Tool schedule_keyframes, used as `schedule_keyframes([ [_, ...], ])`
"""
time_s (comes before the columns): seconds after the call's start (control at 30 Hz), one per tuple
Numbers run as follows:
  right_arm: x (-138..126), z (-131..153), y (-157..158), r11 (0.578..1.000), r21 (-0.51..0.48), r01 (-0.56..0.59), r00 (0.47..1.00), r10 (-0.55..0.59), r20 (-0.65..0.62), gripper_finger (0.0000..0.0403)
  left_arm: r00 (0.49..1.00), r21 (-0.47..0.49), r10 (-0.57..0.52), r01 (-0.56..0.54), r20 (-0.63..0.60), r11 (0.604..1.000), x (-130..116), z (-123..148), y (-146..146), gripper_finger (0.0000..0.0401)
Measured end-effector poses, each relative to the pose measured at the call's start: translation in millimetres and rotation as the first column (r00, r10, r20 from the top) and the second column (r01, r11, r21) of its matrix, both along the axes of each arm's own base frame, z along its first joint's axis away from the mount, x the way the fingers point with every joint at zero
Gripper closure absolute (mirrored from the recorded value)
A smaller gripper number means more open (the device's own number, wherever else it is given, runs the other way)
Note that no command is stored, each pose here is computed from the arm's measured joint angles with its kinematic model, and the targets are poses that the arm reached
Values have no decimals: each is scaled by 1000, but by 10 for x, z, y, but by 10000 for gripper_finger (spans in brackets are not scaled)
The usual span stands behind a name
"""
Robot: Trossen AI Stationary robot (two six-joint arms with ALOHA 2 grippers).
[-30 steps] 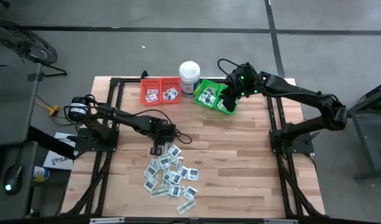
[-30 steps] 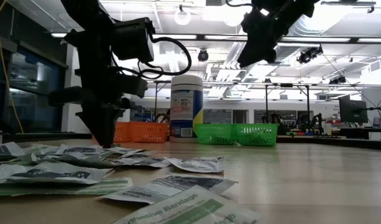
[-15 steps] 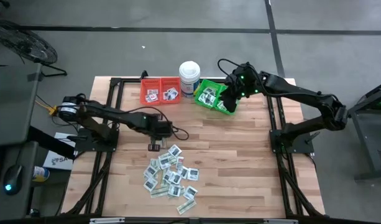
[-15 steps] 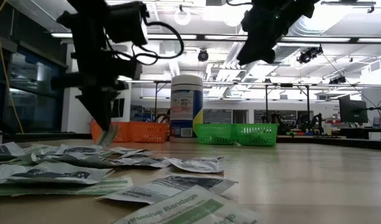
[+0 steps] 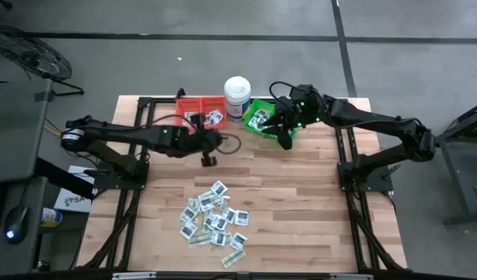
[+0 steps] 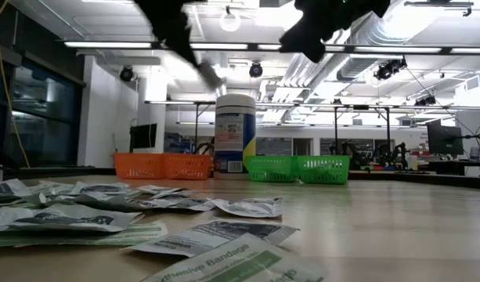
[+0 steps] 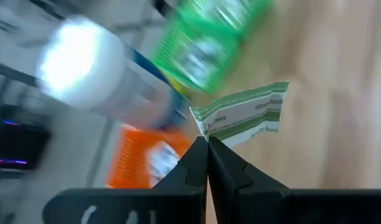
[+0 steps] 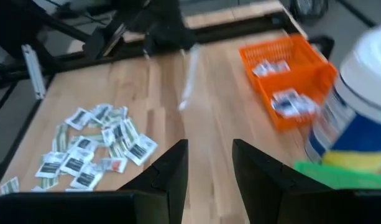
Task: Pick & Place First Aid Supplies
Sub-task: Put the green bandage pack into the right green bin
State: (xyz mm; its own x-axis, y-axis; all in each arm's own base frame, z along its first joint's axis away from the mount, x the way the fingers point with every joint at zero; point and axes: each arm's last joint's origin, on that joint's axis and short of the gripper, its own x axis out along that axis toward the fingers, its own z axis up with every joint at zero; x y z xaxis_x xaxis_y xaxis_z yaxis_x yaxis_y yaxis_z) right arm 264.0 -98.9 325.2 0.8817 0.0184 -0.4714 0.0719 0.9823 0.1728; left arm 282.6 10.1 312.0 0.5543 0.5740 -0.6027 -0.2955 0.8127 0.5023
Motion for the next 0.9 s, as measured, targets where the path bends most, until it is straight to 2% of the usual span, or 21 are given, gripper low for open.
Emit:
schedule_keyframes([
  [0.13,62,63,61,999,-35,-16,997,18,69,284,994,108,13,-25,111,994,47,413,20,401],
  [0.27,111,140,104,998,-62,-29,988,38,150,283,983,178,0,-33,185,984,76,646,28,401],
  [0.5,155,267,114,996,-87,-18,960,41,277,245,964,232,-6,-57,265,971,114,790,34,401],
  [0.73,173,320,108,992,-118,48,945,-7,327,176,943,249,-21,-66,332,966,144,869,33,401],
  [0.9,269,302,96,993,-110,46,930,-2,369,152,936,255,-30,-64,350,965,153,892,32,401],
])
